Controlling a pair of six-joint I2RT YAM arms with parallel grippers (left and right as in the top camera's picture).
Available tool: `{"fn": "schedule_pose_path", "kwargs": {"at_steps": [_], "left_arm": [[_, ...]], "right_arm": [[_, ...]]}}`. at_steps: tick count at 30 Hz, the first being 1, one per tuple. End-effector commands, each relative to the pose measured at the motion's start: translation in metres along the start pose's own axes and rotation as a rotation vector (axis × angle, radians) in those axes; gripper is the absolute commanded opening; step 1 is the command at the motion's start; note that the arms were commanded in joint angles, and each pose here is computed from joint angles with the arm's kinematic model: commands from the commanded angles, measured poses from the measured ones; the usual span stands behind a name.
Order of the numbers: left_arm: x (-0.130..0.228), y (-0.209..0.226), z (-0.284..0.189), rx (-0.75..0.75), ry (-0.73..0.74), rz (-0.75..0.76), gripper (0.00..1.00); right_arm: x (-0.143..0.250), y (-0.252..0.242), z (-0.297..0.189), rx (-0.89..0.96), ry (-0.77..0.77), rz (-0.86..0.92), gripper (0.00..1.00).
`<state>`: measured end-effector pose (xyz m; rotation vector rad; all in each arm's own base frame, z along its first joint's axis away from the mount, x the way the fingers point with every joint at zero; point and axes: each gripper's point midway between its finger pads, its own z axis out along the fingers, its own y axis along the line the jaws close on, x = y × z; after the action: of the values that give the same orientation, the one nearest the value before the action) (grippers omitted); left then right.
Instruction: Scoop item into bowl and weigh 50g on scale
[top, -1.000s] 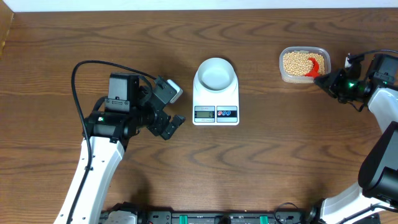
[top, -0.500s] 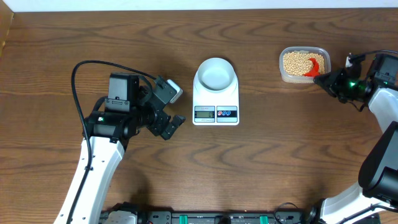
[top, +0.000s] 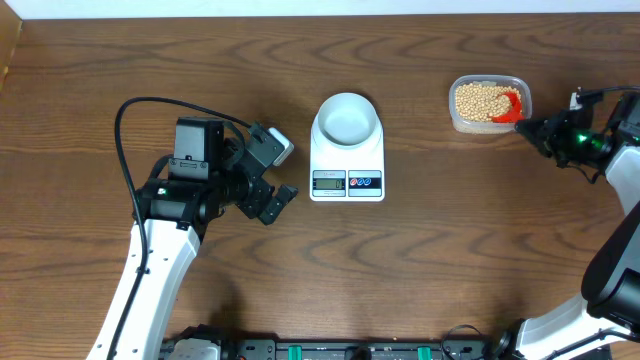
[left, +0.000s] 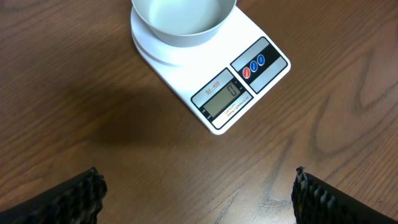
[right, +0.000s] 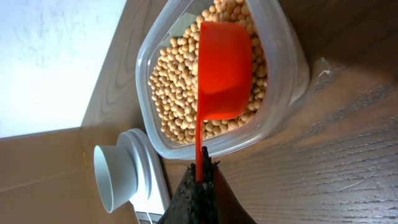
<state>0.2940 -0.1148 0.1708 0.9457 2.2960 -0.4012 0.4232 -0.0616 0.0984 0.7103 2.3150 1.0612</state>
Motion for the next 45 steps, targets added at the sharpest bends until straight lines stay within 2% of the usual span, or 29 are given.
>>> {"fn": "schedule_pose_path", "kwargs": {"at_steps": [1, 45], "left_arm": [[-0.007, 0.003, -0.006, -0.02, -0.014, 0.021, 0.98], [-0.007, 0.003, -0.006, -0.02, -0.014, 0.021, 0.98]], "right_arm": [[-0.003, 0.006, -0.003, -0.05, 0.004, 0.008, 0.01], [-0.006, 0.025, -0.012, -0.182, 0.014, -0.019, 0.01]]}}
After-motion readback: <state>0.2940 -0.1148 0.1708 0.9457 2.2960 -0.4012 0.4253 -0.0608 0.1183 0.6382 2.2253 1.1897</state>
